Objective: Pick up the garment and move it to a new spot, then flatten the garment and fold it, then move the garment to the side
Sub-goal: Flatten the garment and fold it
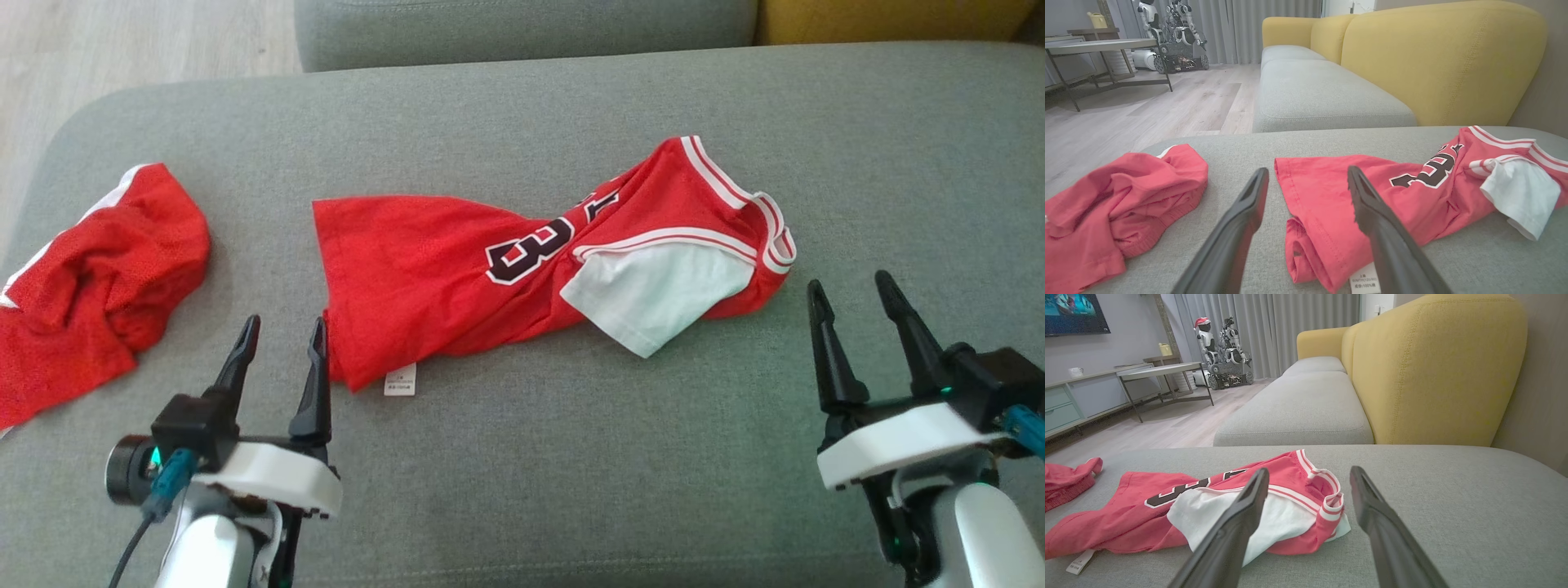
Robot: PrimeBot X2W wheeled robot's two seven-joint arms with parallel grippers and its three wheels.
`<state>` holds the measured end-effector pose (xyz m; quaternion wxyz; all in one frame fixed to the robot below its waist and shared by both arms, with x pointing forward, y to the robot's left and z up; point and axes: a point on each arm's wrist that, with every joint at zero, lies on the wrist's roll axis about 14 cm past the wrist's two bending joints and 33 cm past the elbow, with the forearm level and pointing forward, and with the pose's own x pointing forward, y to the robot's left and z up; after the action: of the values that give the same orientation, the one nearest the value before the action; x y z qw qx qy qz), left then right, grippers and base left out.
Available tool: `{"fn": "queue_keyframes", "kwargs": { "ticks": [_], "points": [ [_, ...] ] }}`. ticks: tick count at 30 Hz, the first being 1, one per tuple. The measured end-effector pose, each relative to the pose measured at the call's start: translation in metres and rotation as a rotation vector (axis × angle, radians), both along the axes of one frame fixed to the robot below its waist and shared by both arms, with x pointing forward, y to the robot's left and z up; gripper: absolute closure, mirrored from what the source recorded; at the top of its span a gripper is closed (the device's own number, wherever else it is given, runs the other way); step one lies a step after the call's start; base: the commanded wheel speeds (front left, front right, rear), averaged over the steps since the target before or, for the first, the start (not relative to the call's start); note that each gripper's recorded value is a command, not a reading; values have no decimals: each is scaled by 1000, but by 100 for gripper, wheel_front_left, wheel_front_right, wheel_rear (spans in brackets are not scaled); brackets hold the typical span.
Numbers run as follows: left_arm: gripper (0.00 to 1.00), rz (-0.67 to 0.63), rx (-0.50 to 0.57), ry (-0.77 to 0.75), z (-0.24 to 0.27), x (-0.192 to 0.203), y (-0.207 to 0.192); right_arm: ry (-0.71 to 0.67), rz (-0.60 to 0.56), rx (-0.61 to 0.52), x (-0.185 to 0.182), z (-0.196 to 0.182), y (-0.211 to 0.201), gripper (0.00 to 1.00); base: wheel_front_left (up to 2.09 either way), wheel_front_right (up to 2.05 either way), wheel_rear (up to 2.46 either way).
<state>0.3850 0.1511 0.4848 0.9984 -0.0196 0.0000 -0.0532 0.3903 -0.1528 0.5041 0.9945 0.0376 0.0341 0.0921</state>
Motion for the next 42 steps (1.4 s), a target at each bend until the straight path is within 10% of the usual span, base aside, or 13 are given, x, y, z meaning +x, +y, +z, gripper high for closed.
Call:
{"fn": "queue_keyframes", "kwargs": {
  "ticks": [14, 30, 32, 42],
  "points": [
    [0, -10, 9, 14, -2, -3, 0, -4, 7, 3, 3, 3, 3, 0, 0, 0, 0],
    [0, -147, -46, 407, -96, 0, -31, 71, -8, 12, 5, -22, -2, 0, 0, 0, 0],
    [100, -165, -65, 394, -94, 3, -38, 67, -12, 12, 6, -21, -3, 0, 0, 0, 0],
    [100, -261, -88, 167, -25, 18, -55, 60, -10, 20, 10, -20, -2, 0, 0, 0, 0]
  ]
}}
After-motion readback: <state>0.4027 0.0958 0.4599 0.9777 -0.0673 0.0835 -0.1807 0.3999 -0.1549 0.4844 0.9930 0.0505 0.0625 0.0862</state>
